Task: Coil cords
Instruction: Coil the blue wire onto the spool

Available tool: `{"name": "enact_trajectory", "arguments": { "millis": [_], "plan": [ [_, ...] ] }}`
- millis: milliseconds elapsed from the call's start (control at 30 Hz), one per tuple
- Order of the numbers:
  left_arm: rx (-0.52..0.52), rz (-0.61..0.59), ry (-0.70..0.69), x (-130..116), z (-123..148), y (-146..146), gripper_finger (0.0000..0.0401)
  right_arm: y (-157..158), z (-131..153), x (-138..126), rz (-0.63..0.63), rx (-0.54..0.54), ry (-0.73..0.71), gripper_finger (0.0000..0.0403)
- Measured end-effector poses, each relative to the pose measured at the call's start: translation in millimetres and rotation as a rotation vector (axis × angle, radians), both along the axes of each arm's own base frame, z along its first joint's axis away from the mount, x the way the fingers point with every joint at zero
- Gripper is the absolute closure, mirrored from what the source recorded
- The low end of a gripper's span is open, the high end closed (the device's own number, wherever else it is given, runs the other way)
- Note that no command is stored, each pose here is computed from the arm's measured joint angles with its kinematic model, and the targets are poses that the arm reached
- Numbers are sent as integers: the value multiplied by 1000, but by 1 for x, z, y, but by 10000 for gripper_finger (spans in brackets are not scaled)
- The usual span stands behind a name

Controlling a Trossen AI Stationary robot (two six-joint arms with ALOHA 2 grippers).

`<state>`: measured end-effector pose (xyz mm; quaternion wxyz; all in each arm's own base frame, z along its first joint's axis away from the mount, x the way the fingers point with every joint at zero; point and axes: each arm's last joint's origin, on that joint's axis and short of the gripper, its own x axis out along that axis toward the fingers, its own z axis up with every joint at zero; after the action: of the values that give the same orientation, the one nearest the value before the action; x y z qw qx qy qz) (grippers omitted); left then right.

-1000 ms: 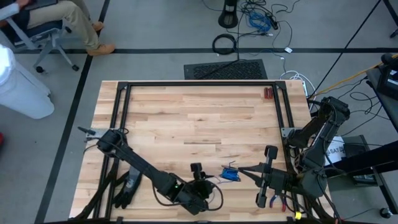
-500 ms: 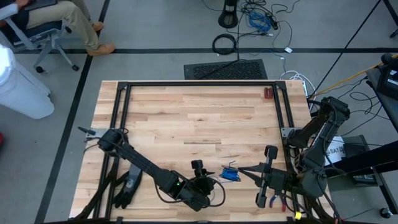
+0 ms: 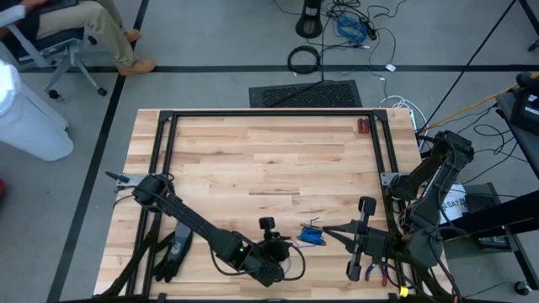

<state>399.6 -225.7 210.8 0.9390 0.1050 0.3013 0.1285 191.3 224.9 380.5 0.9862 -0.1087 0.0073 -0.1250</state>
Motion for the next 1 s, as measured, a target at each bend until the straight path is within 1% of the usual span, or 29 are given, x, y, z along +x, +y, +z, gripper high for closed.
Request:
{"name": "enact_trajectory", "arguments": {
  "millis": [233,300,433,500,633,700,767,1000],
  "plan": [
    [-12,16,-4,1,0,3,381,0,0,0,0,0,0,403],
    [-12,14,-4,1,0,2,393,0,0,0,0,0,0,403],
    [-10,20,22,-3,-1,2,391,0,0,0,0,0,0,403],
    [-24,54,58,-9,1,4,392,0,0,0,0,-4,3,403],
    [-80,155,99,-29,19,14,395,0,-1,0,0,-6,4,403],
    [-89,190,101,-38,29,16,396,0,-1,0,6,-6,6,403],
    [-82,212,77,-45,38,16,396,0,-2,0,7,-5,11,403],
    [-17,199,-33,-70,62,-1,397,0,-7,1,14,-5,36,403]
  ]
}}
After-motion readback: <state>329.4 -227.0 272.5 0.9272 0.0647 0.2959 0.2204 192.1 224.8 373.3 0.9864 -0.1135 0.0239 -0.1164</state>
